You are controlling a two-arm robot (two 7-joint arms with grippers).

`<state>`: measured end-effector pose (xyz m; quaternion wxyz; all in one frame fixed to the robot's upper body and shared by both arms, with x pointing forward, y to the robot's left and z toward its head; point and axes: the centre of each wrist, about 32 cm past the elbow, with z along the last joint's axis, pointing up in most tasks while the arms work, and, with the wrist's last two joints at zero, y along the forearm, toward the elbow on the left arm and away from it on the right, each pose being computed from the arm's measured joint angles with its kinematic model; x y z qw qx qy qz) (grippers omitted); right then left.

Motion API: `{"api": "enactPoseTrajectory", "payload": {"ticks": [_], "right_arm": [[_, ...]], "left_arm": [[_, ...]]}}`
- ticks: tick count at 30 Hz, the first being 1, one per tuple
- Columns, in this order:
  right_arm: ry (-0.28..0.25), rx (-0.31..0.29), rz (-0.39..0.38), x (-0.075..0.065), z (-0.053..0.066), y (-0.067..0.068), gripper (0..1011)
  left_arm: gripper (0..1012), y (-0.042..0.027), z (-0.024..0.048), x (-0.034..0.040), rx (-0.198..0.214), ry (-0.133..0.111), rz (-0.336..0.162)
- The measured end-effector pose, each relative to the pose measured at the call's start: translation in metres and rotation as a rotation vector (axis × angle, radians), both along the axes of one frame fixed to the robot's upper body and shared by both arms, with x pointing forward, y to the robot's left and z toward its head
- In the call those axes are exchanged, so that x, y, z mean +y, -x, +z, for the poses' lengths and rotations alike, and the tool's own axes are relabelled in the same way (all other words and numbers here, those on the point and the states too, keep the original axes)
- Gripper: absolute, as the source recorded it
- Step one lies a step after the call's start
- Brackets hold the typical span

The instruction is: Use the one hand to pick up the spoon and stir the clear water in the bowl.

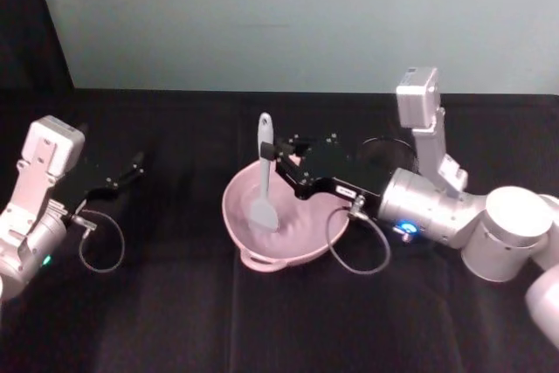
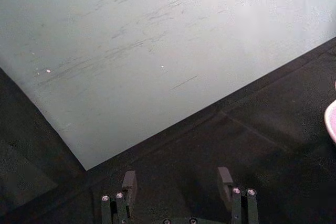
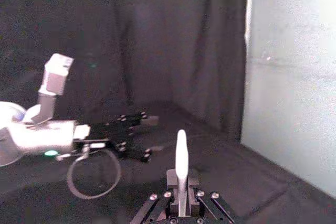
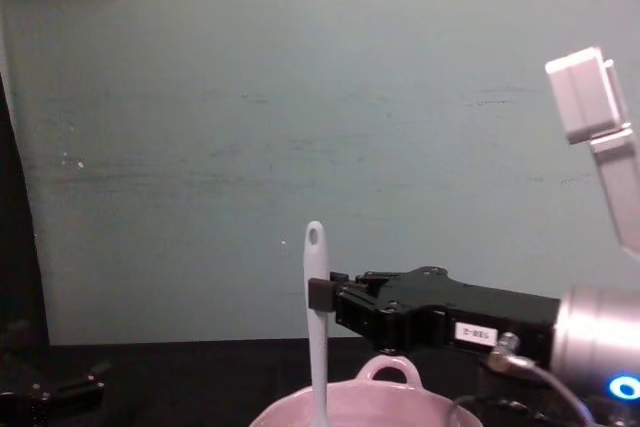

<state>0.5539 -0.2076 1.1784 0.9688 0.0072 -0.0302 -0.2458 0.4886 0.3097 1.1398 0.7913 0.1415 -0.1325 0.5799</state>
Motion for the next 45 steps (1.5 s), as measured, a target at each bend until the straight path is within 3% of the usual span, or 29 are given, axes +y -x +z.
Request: {"api": "enactPoseTrajectory", "payload": {"ticks": [6,13,21,27,33,36,42,45], "right_arm": [[-0.009,-0.086,-0.111,0.007,-0.008,-0.009,108],[0.031,-0.145,-0.203,-0.005,-0.006,-0.007,109],[0.057,-0.13,-0.207,-0.028,0.002,0.012,109],[0.033,-0.06,-0.157,-0.037,0.007,0.035,109],[-0.019,-0.008,-0.1,-0.028,0.005,0.047,109],[-0.056,0.008,-0.066,-0.012,0.0,0.048,109],[-0.093,-0.02,-0.057,0.008,-0.008,0.039,109],[-0.099,-0.047,-0.081,0.017,-0.014,0.026,109]], "left_arm": [[1011,0.0,0.0,0.0,0.0,0.0,0.0],[1011,0.0,0.0,0.0,0.0,0.0,0.0],[1011,0.0,0.0,0.0,0.0,0.0,0.0],[1011,0.0,0.0,0.0,0.0,0.0,0.0],[1011,0.0,0.0,0.0,0.0,0.0,0.0],[1011,0.0,0.0,0.0,0.0,0.0,0.0],[1011,0.0,0.0,0.0,0.0,0.0,0.0],[1011,0.0,0.0,0.0,0.0,0.0,0.0]]}}
